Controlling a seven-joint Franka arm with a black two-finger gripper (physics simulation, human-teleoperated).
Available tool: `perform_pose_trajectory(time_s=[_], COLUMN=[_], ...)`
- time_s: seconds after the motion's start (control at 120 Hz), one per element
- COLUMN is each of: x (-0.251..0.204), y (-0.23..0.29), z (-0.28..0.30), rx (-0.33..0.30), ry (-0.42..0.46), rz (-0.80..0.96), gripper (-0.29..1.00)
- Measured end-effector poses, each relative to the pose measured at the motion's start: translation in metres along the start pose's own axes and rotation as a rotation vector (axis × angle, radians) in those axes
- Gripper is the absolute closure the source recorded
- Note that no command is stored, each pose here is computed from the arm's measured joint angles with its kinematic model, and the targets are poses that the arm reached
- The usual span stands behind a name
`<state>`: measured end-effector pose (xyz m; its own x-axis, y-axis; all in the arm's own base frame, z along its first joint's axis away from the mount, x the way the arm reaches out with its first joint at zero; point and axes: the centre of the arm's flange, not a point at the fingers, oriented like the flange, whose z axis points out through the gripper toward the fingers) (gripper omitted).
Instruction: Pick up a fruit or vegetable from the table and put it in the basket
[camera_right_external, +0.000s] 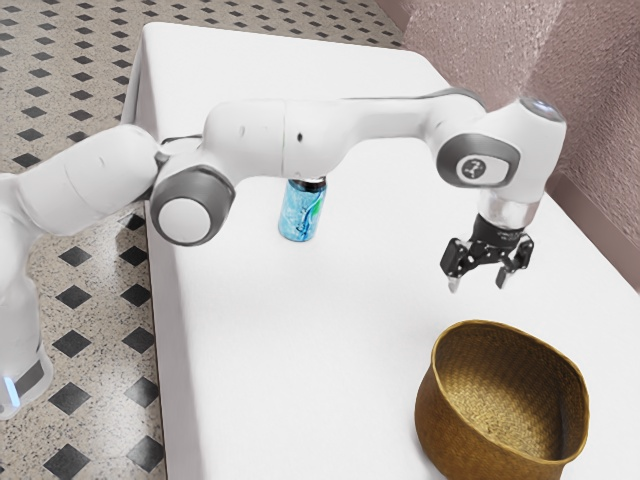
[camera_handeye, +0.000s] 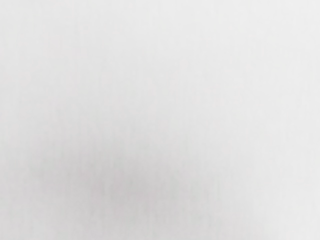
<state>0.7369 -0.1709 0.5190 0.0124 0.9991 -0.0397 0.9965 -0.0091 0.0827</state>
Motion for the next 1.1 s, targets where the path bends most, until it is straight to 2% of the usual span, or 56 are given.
perform_pose_trajectory(time_s=[0.083, 0.183, 0.333, 0.458, 0.583, 0.875, 1.1], x=[0.003, 0.004, -0.005, -0.03, -0.051, -0.047, -0.035], y=[-0.002, 0.005, 0.018, 0.019, 0.018, 0.024, 0.03], z=[0.006, 0.019, 0.032, 0.017, 0.009, 0.02, 0.043], rx=[0.027, 0.013, -0.063, -0.136, -0.176, -0.191, -0.161], ry=[0.019, 0.019, -0.022, -0.081, -0.145, -0.188, -0.222], rz=[-0.015, -0.019, 0.002, 0.05, 0.096, 0.129, 0.121], gripper=[0.0, 0.0, 0.0, 0.0, 0.0, 0.0, 0.0])
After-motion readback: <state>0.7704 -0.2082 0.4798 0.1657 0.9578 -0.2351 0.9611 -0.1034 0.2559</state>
